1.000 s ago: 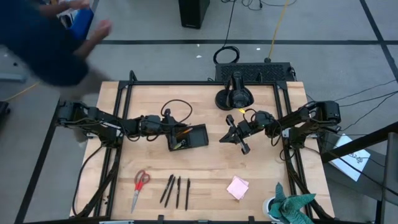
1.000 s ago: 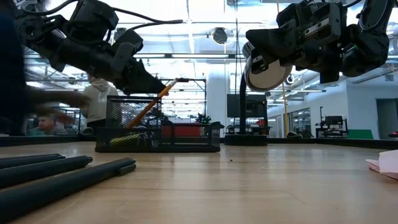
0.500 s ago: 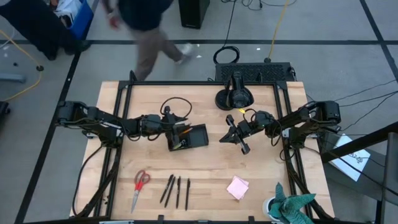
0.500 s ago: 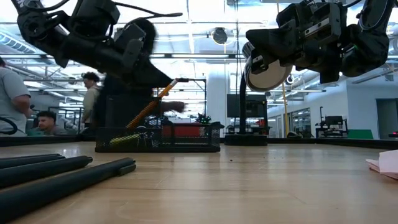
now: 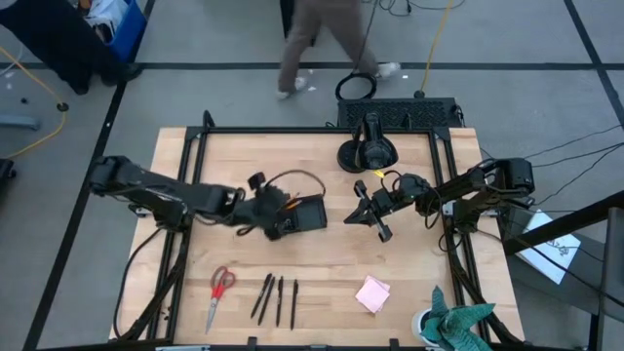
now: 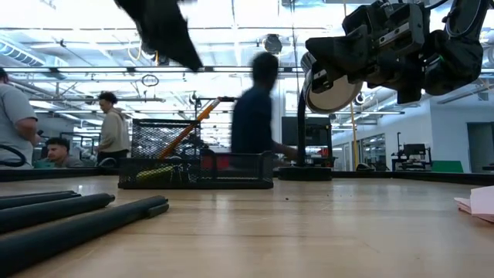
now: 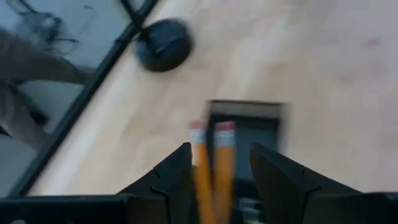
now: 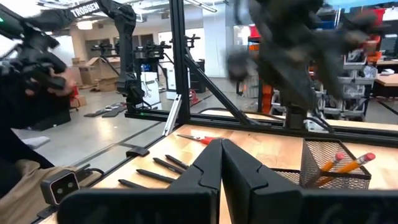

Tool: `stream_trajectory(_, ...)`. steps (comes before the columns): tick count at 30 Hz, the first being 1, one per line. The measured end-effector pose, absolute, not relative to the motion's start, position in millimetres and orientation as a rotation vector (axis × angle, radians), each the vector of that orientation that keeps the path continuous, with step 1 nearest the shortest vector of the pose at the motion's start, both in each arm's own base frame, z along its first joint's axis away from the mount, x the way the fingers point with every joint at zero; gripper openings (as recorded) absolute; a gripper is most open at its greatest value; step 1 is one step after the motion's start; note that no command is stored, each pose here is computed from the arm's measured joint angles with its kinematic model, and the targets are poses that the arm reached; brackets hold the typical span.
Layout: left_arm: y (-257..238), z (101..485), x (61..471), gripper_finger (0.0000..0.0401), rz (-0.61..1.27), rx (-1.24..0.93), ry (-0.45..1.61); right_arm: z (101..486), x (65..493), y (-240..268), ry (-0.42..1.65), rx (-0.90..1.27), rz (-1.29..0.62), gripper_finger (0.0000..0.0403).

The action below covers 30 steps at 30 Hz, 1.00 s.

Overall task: Pick and place office supplies into organizer
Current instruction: Put the black pen into the black desk organizer

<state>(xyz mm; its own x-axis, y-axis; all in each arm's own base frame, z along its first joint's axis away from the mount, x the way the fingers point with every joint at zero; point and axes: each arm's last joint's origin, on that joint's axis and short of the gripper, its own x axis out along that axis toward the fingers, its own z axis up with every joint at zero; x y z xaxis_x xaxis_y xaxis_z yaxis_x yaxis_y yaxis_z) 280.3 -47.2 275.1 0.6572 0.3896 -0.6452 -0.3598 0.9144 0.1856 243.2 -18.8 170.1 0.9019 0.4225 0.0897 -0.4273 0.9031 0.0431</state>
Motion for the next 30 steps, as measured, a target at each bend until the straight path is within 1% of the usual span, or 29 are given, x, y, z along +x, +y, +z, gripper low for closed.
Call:
stream_trajectory(3, -77.7, 294.7, 274.0, 0.0168, 0.375, -0.015, 0.737, 169.7, 243.3, -18.8, -0.073, 0.073, 0.440, 0.0004)
stream_trajectory(5, -96.5, 295.0, 263.1, 0.0168, 0.374, -0.045, 0.786, 169.2, 243.3, -18.8, -0.068, 0.075, 0.440, 0.0004)
stream_trajectory(7, -112.3, 288.7, 255.4, 0.0168, 0.404, -0.139, 0.819, 168.1, 243.4, -18.9, -0.057, 0.080, 0.439, 0.0004)
stream_trajectory(10, -134.7, 268.2, 247.6, 0.0168, 0.440, -0.317, 0.880, 167.3, 243.5, -18.9, -0.048, 0.084, 0.439, 0.0004)
stream_trajectory(12, -151.4, 250.0, 247.1, 0.0168, 0.452, -0.385, 0.943, 167.1, 243.5, -18.9, -0.044, 0.092, 0.439, 0.0004)
stream_trajectory(17, -188.7, 195.6, 248.8, 0.0168, 0.439, -0.321, 1.155, 167.0, 243.5, -18.9, -0.043, 0.095, 0.439, 0.0004)
stream_trajectory(20, -196.9, 170.1, 252.5, 0.0168, 0.491, -0.375, 1.266, 167.1, 243.5, -18.9, -0.044, 0.095, 0.439, 0.0004)
stream_trajectory(22, -199.1, 161.4, 255.0, 0.0168, 0.520, -0.407, 1.301, 167.0, 243.5, -18.9, -0.043, 0.095, 0.439, 0.0004)
stream_trajectory(26, -198.8, 157.1, 257.6, 0.0168, 0.524, -0.434, 1.336, 167.1, 243.7, -19.3, -0.045, 0.091, 0.421, 0.0004)
stream_trajectory(30, -195.8, 162.0, 260.9, 0.0168, 0.534, -0.496, 1.315, 167.1, 243.9, -19.7, -0.046, 0.091, 0.409, 0.0004)
